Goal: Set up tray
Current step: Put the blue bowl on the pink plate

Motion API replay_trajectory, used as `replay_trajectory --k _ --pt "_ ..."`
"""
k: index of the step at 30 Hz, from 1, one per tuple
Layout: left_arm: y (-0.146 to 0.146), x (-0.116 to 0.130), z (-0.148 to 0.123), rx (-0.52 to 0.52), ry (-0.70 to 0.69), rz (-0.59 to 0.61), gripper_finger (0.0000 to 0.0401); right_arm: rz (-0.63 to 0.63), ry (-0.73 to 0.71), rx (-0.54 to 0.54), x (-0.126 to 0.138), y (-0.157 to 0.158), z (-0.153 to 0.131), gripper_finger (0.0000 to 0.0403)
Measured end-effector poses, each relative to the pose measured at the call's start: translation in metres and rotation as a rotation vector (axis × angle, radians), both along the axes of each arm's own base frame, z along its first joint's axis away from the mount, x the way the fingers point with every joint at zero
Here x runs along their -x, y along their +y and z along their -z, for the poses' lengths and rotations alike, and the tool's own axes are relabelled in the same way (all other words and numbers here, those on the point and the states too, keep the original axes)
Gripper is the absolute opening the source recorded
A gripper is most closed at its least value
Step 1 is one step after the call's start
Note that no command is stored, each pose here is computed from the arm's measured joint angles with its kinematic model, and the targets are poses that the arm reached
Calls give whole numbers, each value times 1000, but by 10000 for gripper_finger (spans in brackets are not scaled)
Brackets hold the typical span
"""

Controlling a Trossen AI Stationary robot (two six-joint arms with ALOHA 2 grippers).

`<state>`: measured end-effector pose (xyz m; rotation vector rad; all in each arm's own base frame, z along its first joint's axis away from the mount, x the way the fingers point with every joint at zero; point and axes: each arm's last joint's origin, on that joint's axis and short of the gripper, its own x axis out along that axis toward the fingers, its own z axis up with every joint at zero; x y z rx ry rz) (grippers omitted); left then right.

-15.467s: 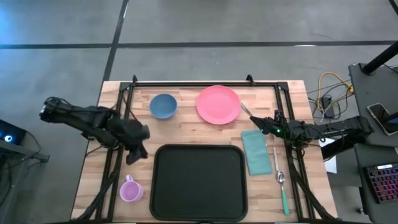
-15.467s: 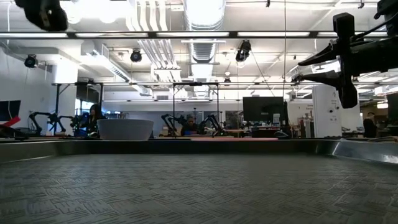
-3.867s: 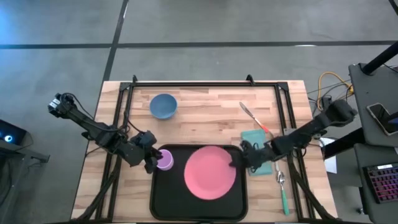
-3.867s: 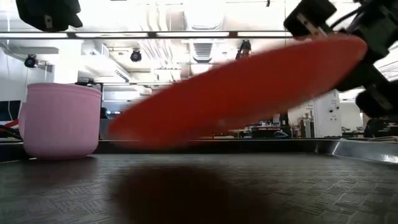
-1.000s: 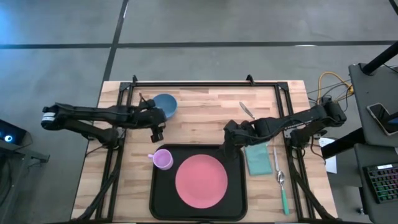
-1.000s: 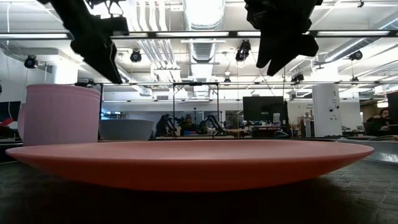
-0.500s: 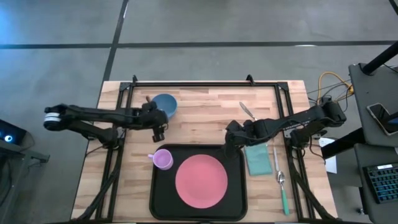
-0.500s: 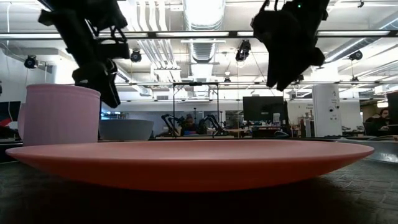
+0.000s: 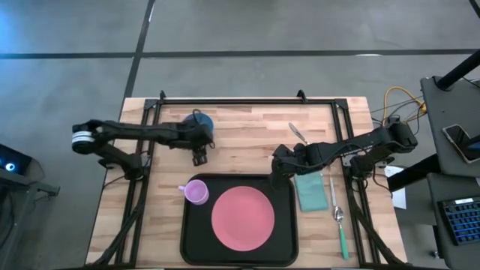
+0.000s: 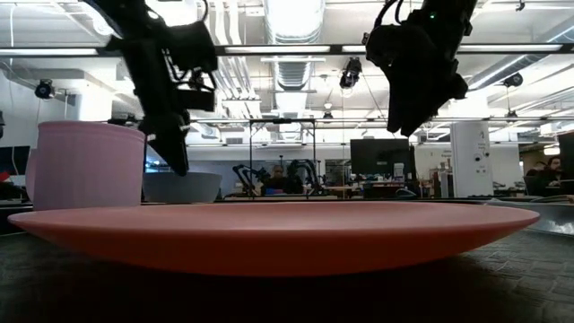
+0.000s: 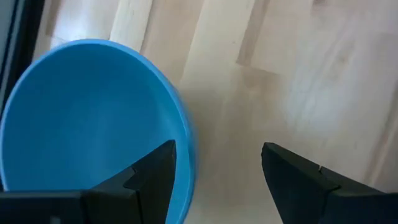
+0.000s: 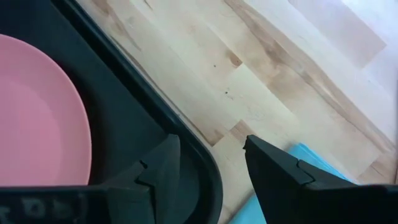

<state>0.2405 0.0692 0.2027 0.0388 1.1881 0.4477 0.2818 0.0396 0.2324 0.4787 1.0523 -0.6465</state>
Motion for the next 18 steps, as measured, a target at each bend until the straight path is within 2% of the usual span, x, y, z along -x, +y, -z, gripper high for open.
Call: replay_trajectory --k 7,10,13,18 --pt "14 -22 6 7 70 -35 215 10 -3 -4 0 0 0 169" --pt "18 -29 9 11 91 -40 200 10 -4 -5 0 0 0 169" --pt "19 -33 10 20 121 -38 161 10 -3 -4 0 0 1 169" --pt "20 -36 11 21 128 -41 68 7 3 -2 1 0 2 169"
